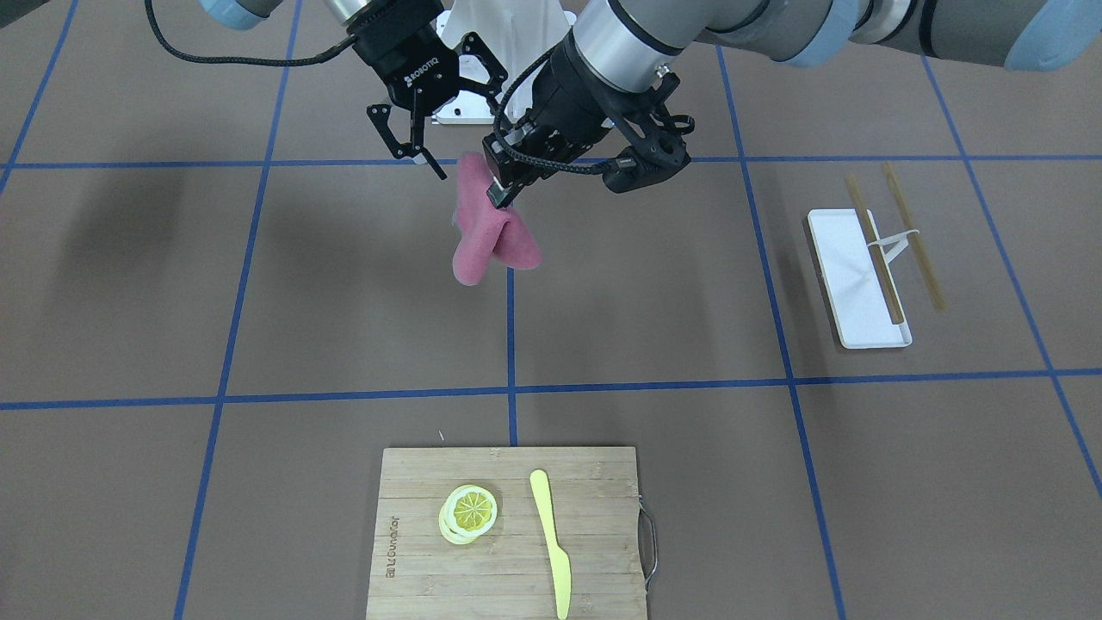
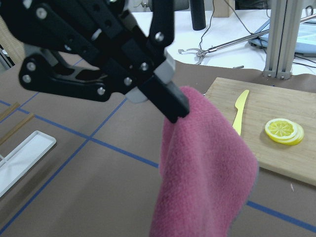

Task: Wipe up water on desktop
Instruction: 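Grasp the hanging pink cloth with the right gripper below the left gripper, then withdraw the open left gripper while the right gripper lowers the cloth to the table, then drag the pink cloth across the table surface with the right gripper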

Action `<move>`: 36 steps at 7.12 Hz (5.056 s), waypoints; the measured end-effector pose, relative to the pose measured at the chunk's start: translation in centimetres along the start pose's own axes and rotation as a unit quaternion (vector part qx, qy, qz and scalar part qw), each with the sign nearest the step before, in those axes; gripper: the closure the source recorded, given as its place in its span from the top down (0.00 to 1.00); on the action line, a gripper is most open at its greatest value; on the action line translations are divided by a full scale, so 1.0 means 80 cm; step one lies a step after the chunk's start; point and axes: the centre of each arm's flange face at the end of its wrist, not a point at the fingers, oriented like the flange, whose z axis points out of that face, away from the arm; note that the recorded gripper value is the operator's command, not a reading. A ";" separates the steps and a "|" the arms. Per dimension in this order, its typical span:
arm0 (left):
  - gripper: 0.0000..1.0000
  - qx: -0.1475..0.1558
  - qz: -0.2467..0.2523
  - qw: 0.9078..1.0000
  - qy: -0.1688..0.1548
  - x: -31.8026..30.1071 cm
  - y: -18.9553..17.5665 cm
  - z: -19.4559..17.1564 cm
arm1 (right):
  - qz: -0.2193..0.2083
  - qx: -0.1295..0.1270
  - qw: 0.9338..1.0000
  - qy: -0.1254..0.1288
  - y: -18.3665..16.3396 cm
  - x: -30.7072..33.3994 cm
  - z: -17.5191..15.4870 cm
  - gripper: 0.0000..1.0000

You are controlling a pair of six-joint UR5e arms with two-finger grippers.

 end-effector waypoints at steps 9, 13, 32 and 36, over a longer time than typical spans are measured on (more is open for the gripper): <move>0.00 -0.012 -0.013 1.000 0.000 -0.007 0.019 0.003 | 0.003 0.045 0.998 0.033 0.015 -0.019 0.000 0.00; 0.00 -0.016 -0.011 1.000 0.000 -0.008 0.024 0.003 | 0.004 0.047 0.998 0.030 0.014 -0.019 -0.001 0.00; 0.97 0.063 0.053 0.997 -0.003 -0.100 -0.113 -0.106 | 0.154 -0.259 0.932 0.202 0.191 0.439 -0.112 0.00; 0.97 0.067 0.166 0.982 -0.058 -0.211 -0.223 -0.171 | 0.125 -0.280 0.924 0.229 0.134 0.318 0.000 0.00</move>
